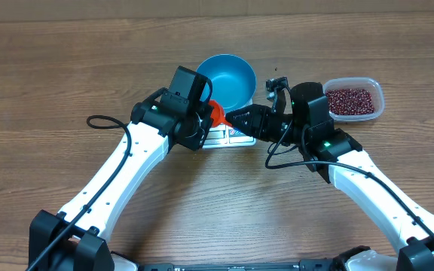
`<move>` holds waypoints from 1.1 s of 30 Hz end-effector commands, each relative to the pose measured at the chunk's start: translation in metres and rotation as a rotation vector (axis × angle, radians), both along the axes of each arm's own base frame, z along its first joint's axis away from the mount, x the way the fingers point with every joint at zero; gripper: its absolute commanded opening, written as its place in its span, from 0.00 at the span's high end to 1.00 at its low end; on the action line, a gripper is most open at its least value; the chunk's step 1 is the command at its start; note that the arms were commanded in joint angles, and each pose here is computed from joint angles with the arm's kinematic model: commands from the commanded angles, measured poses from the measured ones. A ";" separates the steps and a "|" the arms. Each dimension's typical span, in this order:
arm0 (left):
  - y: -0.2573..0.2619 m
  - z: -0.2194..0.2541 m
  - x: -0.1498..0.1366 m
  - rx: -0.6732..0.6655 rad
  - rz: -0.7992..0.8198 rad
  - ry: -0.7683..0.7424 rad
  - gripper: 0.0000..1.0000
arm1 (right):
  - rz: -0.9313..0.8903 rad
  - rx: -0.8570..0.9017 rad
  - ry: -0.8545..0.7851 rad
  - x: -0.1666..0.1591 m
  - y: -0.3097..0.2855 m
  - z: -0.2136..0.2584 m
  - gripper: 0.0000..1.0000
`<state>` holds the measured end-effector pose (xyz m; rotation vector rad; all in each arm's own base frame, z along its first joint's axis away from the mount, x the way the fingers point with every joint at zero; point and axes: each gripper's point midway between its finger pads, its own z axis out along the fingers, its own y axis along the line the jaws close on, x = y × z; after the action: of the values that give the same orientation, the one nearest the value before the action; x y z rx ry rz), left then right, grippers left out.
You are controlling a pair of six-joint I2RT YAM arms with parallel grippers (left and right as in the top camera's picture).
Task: Scoop item into bowl and weigh 150g on scale
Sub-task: 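Grasp the scoop handle with right gripper, release left gripper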
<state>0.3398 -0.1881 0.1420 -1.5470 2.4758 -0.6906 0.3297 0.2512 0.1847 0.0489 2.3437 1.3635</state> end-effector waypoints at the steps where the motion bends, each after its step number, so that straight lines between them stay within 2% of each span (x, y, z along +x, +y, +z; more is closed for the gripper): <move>1: -0.010 0.002 -0.001 -0.041 -0.024 0.005 0.96 | -0.015 0.009 -0.002 0.003 0.002 0.006 0.61; 16: -0.016 0.005 0.002 -0.069 -0.034 -0.009 0.96 | -0.063 0.046 0.041 0.008 0.001 0.010 0.76; 29: -0.014 0.006 0.005 -0.069 -0.003 -0.013 0.96 | -0.077 0.054 0.061 0.009 0.001 0.010 0.77; 33: -0.015 0.007 0.006 -0.073 -0.004 -0.018 0.96 | -0.078 0.054 0.061 0.008 0.001 0.010 0.83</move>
<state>0.3467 -0.1973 0.1486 -1.5335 2.4630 -0.7772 0.3349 0.2502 0.1875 0.2019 2.3493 1.4061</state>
